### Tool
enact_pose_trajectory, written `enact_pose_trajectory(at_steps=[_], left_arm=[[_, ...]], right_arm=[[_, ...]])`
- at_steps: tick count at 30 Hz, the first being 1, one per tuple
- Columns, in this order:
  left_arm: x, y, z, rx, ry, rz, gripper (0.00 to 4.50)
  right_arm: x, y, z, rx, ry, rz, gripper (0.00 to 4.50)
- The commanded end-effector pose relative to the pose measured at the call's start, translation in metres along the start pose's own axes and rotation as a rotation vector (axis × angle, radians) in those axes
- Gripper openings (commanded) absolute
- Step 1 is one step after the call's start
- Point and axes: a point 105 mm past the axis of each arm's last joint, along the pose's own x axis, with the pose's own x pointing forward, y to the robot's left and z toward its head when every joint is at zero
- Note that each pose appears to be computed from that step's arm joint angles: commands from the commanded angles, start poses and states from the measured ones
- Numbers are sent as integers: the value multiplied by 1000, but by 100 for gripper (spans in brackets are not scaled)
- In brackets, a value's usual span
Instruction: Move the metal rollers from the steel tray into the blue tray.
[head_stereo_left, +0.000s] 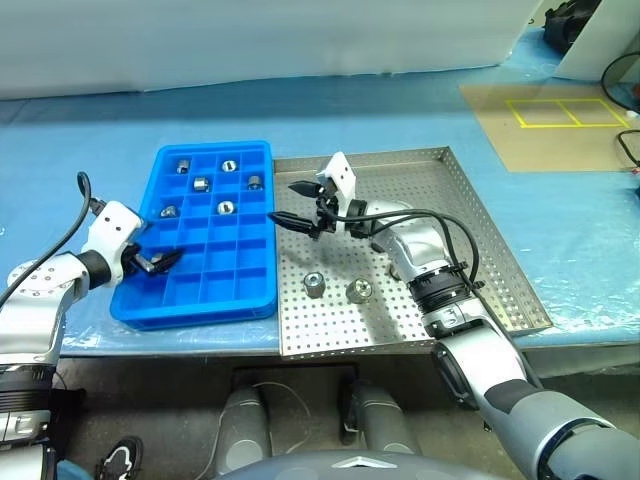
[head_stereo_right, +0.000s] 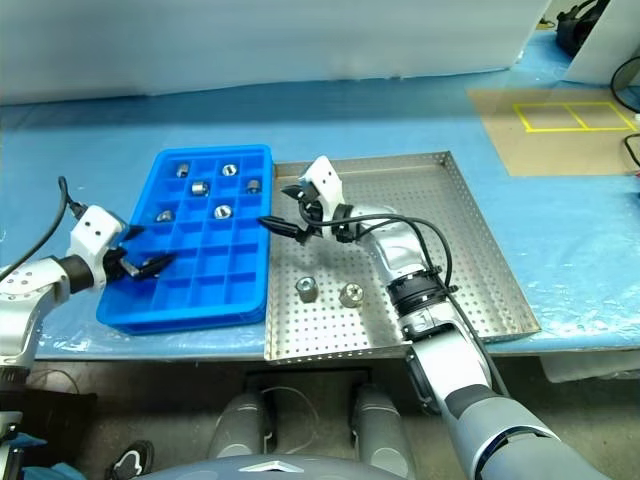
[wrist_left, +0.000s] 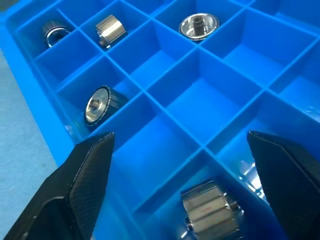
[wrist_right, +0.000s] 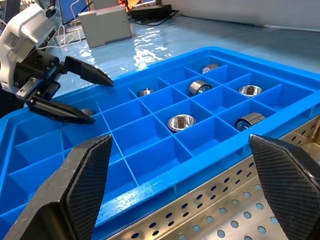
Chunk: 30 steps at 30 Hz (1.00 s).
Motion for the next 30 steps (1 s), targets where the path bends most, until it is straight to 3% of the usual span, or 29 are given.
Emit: enact_pose_trajectory(at_steps=[1,4,8,13,19,23,30], left_arm=[[0,6,39,23,-135,24,447],[6,-3,67,21,-239,-6,447],[25,-39,115,24,-388,-153,447],[56,-81,139,43,-438,-324,447],[89,-116,149,63,-454,-455,447],[86,-142,142,68,-423,-663,447],[93,-145,117,115,-308,-760,447]], right_arm=[[1,4,16,-35,-54,10,450],[1,4,16,-34,-55,10,450],[-5,-1,22,-32,-68,-9,450],[-15,-10,23,-52,-53,-49,450],[-37,-22,25,-61,-44,-123,450],[-63,-19,11,-70,30,-123,450],[-98,-15,-22,-73,176,-149,450]])
